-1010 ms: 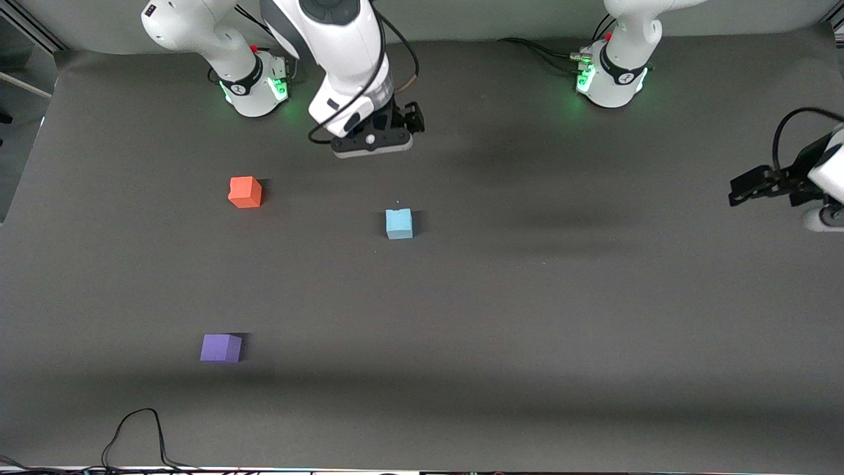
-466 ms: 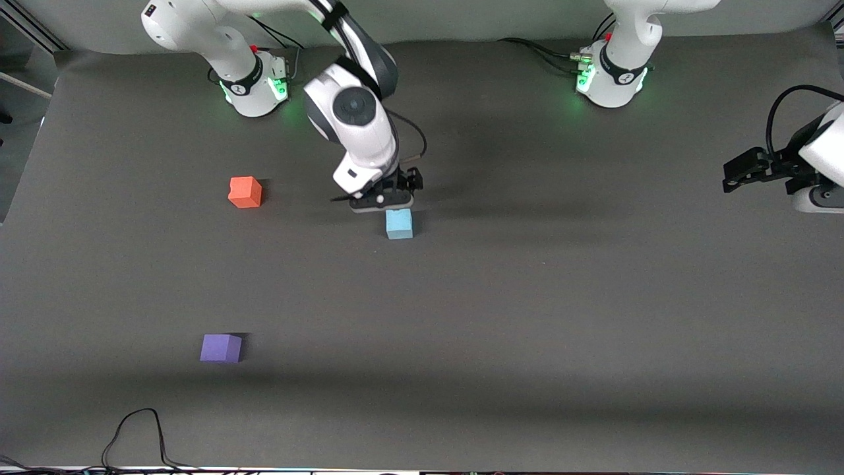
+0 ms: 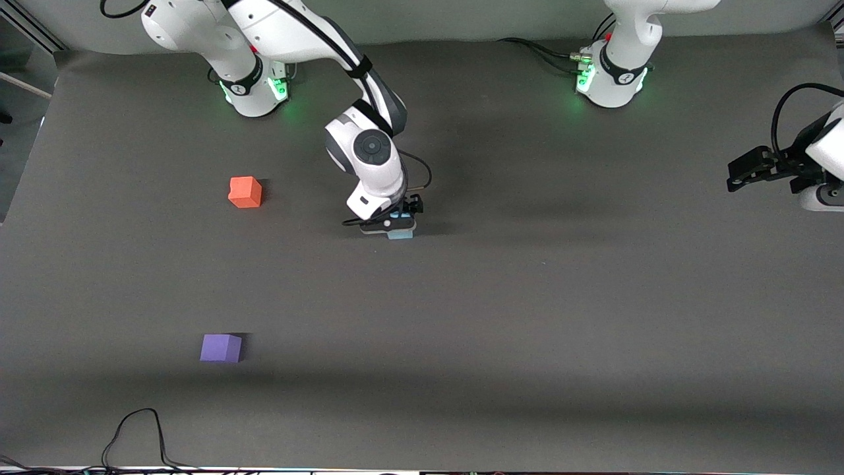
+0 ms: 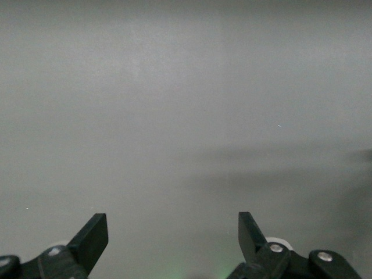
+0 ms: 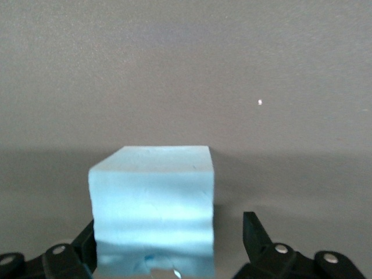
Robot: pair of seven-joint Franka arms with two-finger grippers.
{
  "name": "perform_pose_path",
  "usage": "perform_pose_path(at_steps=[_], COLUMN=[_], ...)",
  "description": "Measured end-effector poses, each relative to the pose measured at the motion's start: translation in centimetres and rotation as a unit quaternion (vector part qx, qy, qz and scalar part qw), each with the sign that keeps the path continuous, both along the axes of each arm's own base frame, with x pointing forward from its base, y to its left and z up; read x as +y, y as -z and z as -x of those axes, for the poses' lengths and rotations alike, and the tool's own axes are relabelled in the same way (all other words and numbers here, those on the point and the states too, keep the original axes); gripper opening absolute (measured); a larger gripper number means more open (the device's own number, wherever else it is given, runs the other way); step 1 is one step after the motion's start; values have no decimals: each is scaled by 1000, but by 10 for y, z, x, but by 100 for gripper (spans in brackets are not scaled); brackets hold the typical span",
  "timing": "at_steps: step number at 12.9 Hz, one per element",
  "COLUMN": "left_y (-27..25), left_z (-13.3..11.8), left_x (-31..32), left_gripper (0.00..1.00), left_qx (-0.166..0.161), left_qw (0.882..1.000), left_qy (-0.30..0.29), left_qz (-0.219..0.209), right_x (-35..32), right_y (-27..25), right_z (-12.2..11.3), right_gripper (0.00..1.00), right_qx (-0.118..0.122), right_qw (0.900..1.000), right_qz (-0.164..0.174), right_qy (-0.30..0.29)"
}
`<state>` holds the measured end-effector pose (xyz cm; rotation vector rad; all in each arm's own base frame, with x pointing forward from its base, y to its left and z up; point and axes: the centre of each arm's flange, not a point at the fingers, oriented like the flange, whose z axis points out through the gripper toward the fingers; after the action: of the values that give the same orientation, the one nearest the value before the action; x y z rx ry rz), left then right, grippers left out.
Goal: Place blue block between orange and purple blocks
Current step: 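Close the right gripper on the blue block and lift it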
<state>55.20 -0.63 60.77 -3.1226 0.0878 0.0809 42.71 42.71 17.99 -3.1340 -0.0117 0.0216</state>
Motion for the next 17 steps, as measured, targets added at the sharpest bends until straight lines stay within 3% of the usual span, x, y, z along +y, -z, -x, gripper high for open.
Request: perform_pose_path(at_steps=[5,6,9,12,14,17], left_y=[0,0,0,0,1,2], left_z=[0,0,0,0,0,-1], left_x=[-1,-1,-1,-1,0,2], left_gripper=[100,100,100,100,100,100], left_qx=[0,0,0,0,0,2], left_qw=[1000,1000,1000,1000,1000,1000], left_qy=[1,1,1,1,0,-1], left_qz=[1,1,1,1,1,1], right_x=[6,7,7,10,11,9], right_y=[-2,-3,-5,-14,-38,-144], right_z=[-1,-2,-4,-12,-29,-74], right_gripper=[100,96,62,60,60,60], right_qx=[-4,-5,-7,-14,-10,13], right_qw=[1000,1000,1000,1000,1000,999], right_qz=[-9,-9,-11,-18,-18,-28], right_qy=[3,3,4,7,15,34])
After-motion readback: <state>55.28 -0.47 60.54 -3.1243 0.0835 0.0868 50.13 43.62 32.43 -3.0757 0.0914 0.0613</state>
